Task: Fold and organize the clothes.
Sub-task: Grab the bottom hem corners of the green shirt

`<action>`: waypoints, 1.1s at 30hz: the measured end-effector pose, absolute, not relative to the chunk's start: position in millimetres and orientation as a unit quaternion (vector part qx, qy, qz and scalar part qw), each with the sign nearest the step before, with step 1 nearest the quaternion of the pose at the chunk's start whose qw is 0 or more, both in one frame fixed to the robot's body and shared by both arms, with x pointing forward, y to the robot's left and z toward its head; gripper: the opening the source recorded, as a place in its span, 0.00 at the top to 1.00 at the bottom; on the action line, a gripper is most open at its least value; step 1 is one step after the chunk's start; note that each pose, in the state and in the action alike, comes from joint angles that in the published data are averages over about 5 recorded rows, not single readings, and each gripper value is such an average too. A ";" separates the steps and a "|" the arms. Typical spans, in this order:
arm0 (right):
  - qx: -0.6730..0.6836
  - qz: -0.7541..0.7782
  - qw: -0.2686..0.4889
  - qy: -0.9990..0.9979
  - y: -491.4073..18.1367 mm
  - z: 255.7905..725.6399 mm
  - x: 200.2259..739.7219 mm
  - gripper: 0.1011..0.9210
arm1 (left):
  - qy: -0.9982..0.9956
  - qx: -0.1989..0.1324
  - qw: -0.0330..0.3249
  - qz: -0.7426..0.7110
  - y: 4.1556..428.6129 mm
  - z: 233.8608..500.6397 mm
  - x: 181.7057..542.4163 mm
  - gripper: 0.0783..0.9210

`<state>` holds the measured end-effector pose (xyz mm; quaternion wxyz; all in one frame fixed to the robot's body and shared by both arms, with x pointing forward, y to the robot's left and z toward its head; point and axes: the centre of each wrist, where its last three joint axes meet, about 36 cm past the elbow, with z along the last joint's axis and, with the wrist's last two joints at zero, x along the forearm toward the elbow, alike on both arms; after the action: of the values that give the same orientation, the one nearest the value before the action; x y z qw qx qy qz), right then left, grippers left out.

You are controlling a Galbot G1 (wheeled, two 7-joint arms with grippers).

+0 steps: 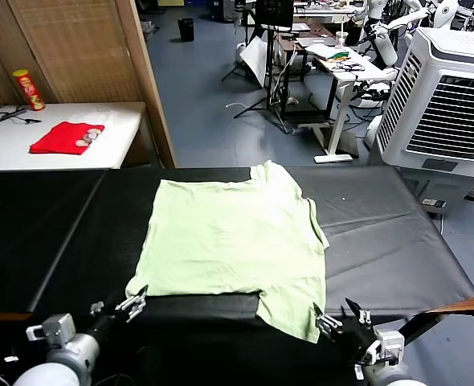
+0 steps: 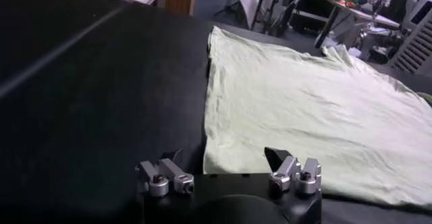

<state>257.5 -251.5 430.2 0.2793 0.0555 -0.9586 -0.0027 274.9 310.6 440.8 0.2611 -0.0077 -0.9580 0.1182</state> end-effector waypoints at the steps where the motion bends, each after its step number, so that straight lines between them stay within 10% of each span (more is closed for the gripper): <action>1: 0.055 -0.003 0.280 -0.958 -250.9 429.3 257.6 0.15 | -0.958 -0.009 0.261 0.118 310.5 440.6 275.1 0.15; 11: 0.050 0.003 0.286 -0.957 -245.0 419.3 258.6 0.37 | -0.957 0.000 0.265 0.118 312.1 428.7 276.6 0.21; 20: 0.048 0.005 0.289 -0.956 -240.8 417.7 254.3 0.93 | -0.956 0.004 0.270 0.115 310.8 420.4 272.7 0.79; 33: 0.033 -0.004 0.246 -0.969 -250.0 456.2 237.2 0.98 | -0.961 0.010 0.258 0.103 306.6 440.4 243.7 0.94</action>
<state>237.2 -250.0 456.2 0.2461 0.0327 -0.9687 -0.0040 243.7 306.6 440.4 0.2576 0.0095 -0.9607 0.1030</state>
